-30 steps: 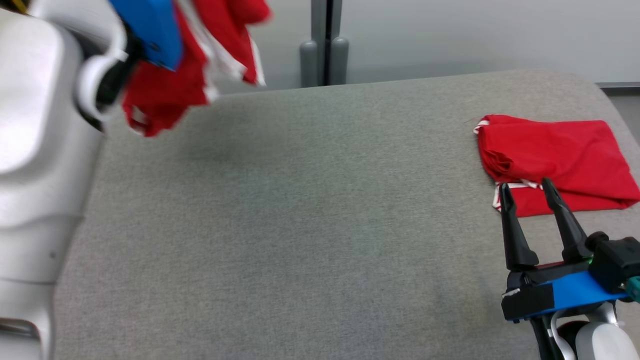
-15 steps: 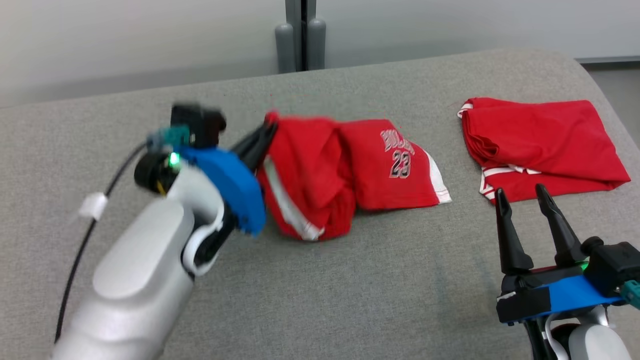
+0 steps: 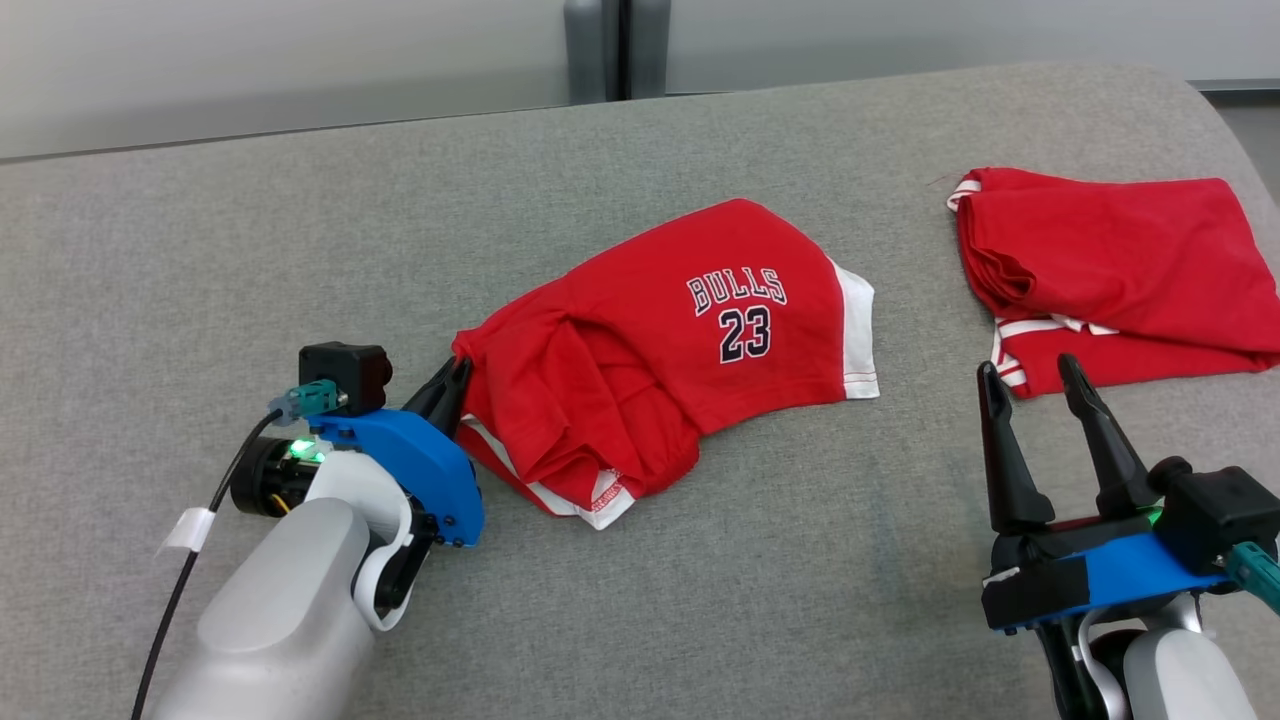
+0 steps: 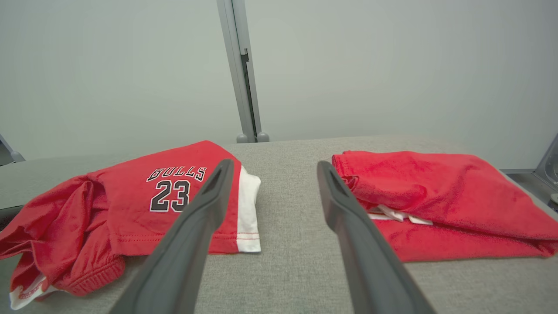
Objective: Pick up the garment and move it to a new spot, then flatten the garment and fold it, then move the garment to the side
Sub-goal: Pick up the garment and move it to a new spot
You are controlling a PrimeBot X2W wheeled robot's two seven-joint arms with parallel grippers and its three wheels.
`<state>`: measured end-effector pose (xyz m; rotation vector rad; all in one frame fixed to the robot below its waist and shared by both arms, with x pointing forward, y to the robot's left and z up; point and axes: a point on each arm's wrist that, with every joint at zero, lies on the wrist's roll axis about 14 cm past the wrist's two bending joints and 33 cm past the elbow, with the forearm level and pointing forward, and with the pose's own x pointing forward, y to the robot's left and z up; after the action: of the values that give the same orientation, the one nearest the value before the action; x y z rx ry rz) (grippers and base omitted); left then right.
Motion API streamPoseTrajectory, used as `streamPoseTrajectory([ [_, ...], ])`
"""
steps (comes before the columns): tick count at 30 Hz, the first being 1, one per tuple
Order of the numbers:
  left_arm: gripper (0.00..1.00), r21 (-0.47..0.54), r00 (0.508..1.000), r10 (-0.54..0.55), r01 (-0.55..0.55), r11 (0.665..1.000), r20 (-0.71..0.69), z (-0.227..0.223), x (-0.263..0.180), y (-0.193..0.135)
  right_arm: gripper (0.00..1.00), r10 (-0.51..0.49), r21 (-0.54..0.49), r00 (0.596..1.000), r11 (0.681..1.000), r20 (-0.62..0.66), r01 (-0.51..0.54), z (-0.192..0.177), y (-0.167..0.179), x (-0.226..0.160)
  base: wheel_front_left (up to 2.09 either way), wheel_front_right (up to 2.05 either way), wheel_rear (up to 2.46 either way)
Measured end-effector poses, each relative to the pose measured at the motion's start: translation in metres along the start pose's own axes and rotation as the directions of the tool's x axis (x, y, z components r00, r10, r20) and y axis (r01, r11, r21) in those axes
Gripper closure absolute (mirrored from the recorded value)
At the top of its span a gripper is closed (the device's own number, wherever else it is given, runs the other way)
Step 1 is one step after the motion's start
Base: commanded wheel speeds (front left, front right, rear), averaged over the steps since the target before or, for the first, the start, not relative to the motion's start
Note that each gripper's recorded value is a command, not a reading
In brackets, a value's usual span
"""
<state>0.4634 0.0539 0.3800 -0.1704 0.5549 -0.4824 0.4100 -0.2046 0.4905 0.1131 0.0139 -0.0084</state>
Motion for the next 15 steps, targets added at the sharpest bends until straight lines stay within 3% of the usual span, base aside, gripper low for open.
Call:
streamPoseTrajectory([
  [1,0.69,-0.009,1.000,0.004,-0.004,1.000,0.010,0.001,0.000,0.000,0.00,0.005,0.001,1.000,1.000,0.000,-0.005,-0.001,0.002,0.001,0.00,0.00,0.00],
  [2,0.19,-0.014,1.000,0.006,-0.006,1.000,0.023,0.002,0.000,0.001,0.00,0.008,0.002,1.000,1.000,-0.005,-0.008,-0.002,0.003,0.002,0.00,0.00,0.00],
  [3,0.00,-0.015,0.999,0.011,-0.010,1.000,0.044,0.005,-0.001,0.002,0.00,0.011,0.004,1.000,1.000,-0.008,-0.011,-0.004,0.004,0.002,0.00,0.00,0.00],
  [15,0.00,0.055,0.950,0.027,-0.047,0.997,0.311,0.072,-0.038,0.000,0.00,0.059,0.003,0.997,0.998,0.045,-0.059,0.015,0.021,0.003,0.00,0.00,0.00],
])
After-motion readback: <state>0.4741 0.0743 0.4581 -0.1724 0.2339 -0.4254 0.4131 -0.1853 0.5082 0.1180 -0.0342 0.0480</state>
